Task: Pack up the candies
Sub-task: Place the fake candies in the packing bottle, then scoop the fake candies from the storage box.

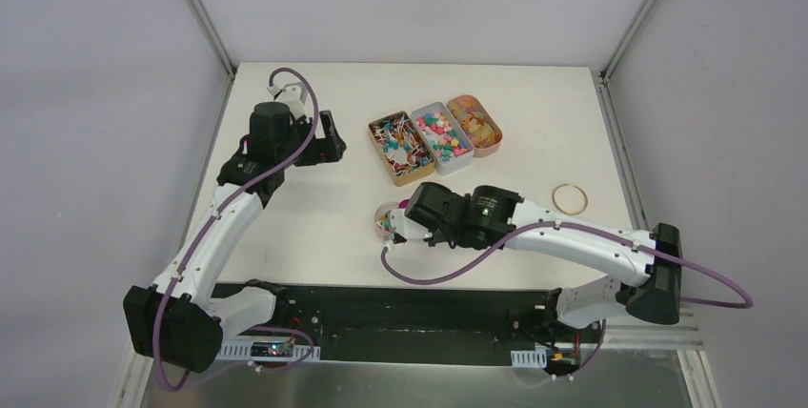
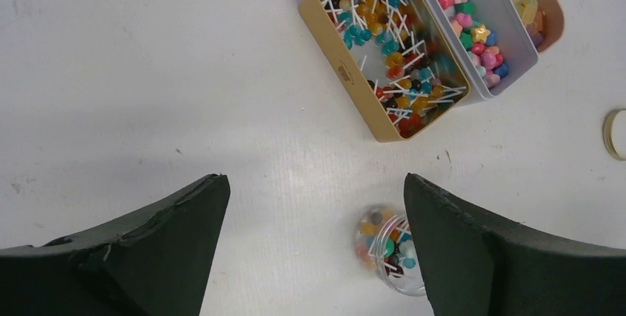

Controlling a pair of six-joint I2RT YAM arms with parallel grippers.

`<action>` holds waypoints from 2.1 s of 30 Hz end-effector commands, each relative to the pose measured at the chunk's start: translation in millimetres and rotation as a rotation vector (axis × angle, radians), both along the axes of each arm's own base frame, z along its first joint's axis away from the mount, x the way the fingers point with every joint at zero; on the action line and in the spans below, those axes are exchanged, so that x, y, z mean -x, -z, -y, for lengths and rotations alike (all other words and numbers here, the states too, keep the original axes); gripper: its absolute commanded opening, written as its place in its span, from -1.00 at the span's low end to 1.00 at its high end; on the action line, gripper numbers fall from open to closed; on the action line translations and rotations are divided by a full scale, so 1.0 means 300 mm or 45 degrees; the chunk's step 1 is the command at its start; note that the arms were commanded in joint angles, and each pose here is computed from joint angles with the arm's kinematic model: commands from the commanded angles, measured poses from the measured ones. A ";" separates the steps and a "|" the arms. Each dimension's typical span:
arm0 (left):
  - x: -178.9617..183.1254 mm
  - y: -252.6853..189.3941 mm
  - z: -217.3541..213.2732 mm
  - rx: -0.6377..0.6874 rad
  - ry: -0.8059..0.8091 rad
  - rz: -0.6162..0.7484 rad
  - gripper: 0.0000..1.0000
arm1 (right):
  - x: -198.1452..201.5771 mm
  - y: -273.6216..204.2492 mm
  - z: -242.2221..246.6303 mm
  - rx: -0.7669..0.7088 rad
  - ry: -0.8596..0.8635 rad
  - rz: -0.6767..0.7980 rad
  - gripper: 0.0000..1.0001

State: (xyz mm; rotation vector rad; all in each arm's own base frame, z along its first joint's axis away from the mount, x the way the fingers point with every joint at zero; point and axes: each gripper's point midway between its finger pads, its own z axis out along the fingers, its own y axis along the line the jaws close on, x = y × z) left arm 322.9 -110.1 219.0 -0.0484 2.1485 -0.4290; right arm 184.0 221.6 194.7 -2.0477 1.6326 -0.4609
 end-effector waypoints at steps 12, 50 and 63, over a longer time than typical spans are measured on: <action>0.039 -0.086 0.143 0.196 0.315 0.107 0.76 | -0.082 -0.203 -0.126 -0.539 0.135 -0.002 -1.00; 0.051 0.020 0.243 0.314 0.508 -0.074 0.46 | -0.121 -0.405 -0.239 -1.166 0.179 0.019 -1.00; 0.055 0.039 0.256 0.335 0.536 -0.117 0.42 | -0.135 -0.495 -0.245 -1.512 0.149 0.118 -1.00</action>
